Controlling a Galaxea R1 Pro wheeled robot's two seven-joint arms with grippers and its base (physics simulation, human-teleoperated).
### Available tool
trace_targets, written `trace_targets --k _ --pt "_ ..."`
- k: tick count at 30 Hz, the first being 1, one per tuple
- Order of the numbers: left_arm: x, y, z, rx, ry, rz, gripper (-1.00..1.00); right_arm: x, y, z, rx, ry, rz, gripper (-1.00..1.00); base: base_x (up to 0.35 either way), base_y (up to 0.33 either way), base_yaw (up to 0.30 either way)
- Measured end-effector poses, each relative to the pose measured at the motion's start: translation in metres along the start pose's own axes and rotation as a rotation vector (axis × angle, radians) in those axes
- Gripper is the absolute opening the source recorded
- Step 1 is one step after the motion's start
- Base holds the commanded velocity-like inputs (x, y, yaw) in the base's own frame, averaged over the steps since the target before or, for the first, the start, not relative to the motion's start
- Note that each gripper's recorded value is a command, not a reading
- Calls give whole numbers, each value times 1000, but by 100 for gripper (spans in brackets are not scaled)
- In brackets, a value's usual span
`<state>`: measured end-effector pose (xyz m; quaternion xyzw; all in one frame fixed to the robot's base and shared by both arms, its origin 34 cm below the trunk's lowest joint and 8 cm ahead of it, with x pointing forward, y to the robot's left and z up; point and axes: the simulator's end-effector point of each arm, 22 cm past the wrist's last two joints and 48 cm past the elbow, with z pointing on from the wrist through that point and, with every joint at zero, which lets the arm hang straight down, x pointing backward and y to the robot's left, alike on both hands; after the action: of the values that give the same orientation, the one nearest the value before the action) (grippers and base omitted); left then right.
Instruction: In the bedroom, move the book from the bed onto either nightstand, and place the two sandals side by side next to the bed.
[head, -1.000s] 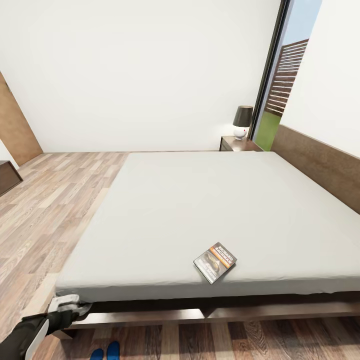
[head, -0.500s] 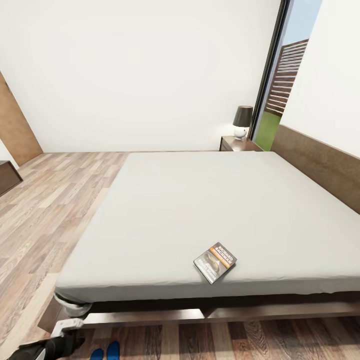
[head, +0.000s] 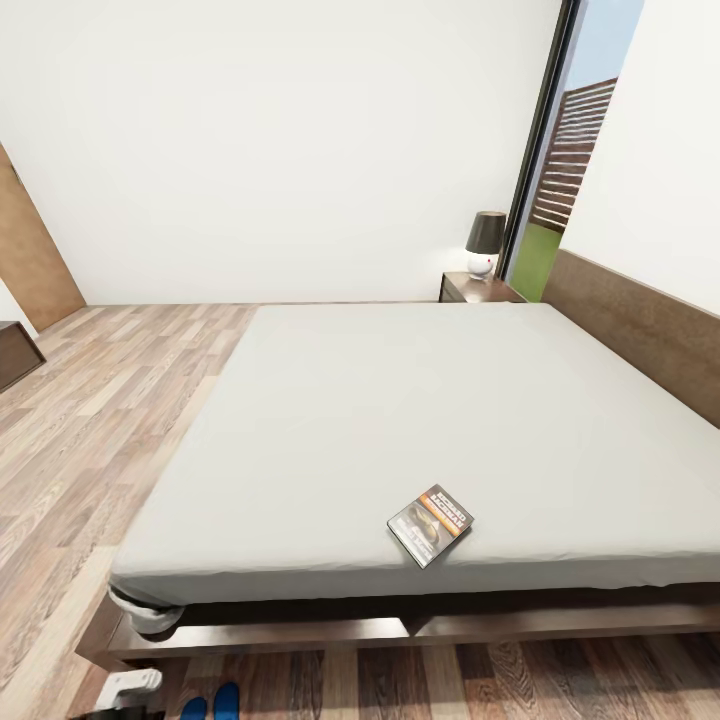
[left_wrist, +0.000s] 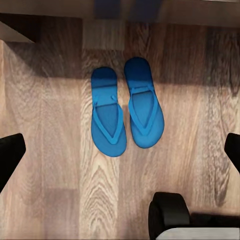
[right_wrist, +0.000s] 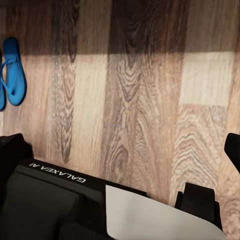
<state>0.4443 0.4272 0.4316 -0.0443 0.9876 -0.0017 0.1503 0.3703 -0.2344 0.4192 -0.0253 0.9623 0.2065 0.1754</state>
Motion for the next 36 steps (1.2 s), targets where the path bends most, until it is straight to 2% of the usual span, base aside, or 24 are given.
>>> trace_targets --k 7,24,33,36 --pt "35 2 -1 -3 39 12 100 0 3 0 -18 -1 1 100 0 0 0" --pt "93 5 -5 -9 107 26 100 0 6 0 -27 -2 -4 100 0 0 0" --pt "107 4 -7 -8 123 34 100 0 6 0 -26 -1 -7 100 0 0 0" --pt "98 1 -5 -2 113 28 100 1 7 -1 -33 -5 1 100 0 0 0"
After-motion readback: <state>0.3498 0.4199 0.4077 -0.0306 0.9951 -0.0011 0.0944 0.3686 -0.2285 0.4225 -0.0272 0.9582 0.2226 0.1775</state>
